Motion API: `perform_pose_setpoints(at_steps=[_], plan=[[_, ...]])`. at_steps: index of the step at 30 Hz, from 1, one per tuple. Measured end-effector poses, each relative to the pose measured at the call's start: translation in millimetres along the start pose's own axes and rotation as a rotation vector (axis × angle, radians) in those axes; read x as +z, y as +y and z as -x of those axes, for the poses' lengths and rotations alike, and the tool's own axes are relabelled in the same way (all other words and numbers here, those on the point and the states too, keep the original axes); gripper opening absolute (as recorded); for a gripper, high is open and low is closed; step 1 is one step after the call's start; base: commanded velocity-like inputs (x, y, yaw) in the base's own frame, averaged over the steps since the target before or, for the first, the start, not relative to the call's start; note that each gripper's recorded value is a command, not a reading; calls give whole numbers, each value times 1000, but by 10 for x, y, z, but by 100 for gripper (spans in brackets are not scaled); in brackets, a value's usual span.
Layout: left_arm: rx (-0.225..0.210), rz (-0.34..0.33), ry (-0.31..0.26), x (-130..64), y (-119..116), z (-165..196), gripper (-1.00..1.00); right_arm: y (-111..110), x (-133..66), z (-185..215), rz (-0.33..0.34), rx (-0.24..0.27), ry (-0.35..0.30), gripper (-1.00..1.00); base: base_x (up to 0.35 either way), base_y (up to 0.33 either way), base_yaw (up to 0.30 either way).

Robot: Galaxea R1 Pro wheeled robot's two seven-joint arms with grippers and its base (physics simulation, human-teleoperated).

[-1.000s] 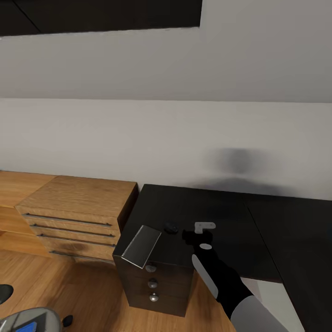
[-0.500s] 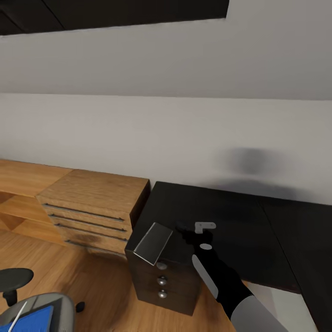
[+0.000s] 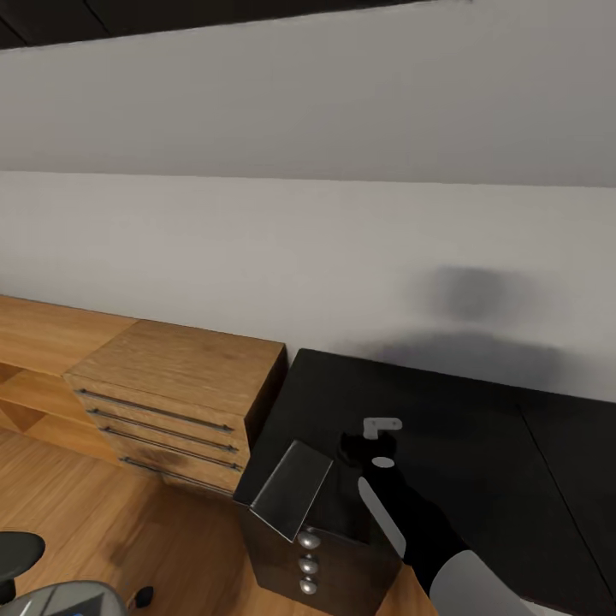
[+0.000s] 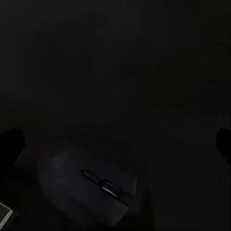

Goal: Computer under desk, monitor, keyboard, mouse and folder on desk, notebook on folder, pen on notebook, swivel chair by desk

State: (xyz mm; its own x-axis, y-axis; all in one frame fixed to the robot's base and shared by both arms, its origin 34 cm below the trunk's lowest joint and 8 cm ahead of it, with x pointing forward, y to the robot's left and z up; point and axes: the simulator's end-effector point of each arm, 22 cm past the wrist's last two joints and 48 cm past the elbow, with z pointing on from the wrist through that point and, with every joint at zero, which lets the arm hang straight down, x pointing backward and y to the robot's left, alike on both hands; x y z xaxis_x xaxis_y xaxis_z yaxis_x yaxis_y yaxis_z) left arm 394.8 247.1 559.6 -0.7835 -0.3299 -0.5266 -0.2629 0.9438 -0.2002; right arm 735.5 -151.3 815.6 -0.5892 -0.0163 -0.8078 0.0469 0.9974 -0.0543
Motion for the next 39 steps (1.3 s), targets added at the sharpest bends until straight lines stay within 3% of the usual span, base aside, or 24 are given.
perform_pose_setpoints(at_steps=[12, 19, 23, 39], plan=[[-1, 1, 0, 3, 2, 0, 100, 26, 24, -150, 2, -27, 27, 100, 96, 0, 0], [-1, 1, 0, 3, 2, 0, 100, 380, -51, -297, 77, -135, 29, 100, 3, 0, 0], [-1, 1, 0, 3, 2, 0, 100, 494, -69, -347, 116, -159, 33, 100, 0, 0, 0], [-1, 1, 0, 3, 2, 0, 100, 515, -65, -399, 133, -169, 41, 100, 36, 0, 0]])
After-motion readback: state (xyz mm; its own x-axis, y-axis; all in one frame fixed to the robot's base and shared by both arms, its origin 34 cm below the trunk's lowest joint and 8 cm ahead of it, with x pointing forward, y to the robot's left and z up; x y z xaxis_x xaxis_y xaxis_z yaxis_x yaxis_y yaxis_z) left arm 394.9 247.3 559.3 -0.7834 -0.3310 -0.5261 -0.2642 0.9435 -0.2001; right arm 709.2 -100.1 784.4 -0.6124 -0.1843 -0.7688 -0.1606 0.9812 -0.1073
